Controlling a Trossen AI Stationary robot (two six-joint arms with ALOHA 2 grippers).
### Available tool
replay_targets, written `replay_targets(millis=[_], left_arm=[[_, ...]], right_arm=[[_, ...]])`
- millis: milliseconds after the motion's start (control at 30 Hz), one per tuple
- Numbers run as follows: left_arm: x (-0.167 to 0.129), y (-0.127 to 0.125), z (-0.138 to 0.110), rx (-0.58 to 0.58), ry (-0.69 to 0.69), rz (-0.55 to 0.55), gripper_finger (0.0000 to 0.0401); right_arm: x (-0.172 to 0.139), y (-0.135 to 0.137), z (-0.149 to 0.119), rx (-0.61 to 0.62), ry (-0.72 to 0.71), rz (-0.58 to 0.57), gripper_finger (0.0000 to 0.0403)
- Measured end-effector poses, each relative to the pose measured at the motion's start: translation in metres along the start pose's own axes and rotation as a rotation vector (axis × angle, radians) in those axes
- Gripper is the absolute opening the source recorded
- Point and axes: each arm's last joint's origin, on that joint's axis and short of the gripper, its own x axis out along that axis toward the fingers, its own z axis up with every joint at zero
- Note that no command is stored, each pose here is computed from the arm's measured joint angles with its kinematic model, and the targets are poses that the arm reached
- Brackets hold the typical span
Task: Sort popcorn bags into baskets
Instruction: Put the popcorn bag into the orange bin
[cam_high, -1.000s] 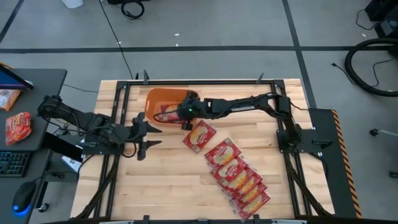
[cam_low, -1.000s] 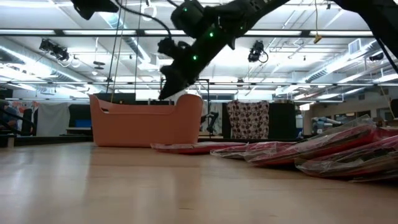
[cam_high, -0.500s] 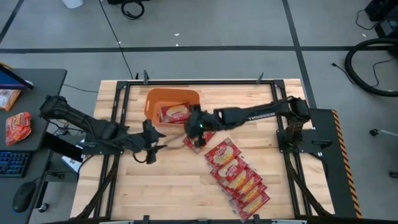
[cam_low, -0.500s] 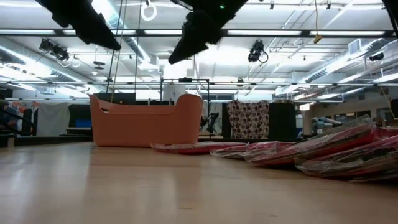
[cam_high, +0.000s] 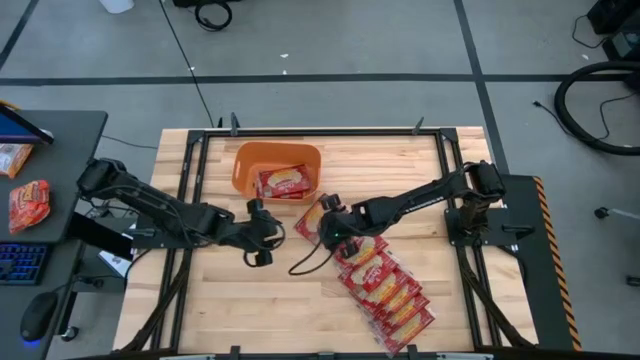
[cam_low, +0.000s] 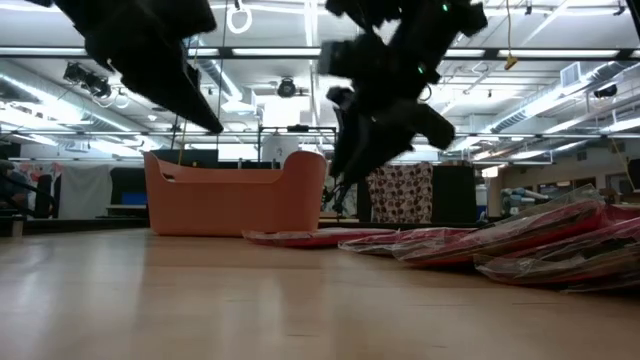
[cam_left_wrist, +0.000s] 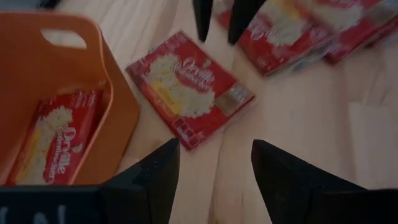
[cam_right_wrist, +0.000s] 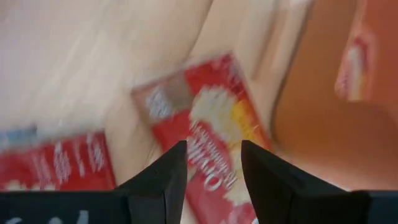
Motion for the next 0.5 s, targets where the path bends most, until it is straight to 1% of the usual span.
replay_targets(millis=[67, 233, 333, 500], left_arm=[[0.006, 0.001, -0.001, 0.004, 0.021, 0.0, 0.0203], [0.011, 0.002, -0.002, 0.005, 0.044, -0.017, 0.0203], [0.011, 0.003, -0.002, 0.016, 0.045, -0.02, 0.0203], [0.011, 0.003, -0.002, 0.018, 0.049, -0.019, 0.0203]], right_arm=[[0.006, 0.003, -0.009, -0.009, 0.021, 0.015, 0.0166], [0.023, 0.005, -0.026, 0.005, 0.033, 0.001, 0.0185], [0.029, 0.006, -0.033, -0.027, 0.019, -0.006, 0.0185], [0.036, 0.011, -0.04, -0.105, -0.027, -0.024, 0.0173]])
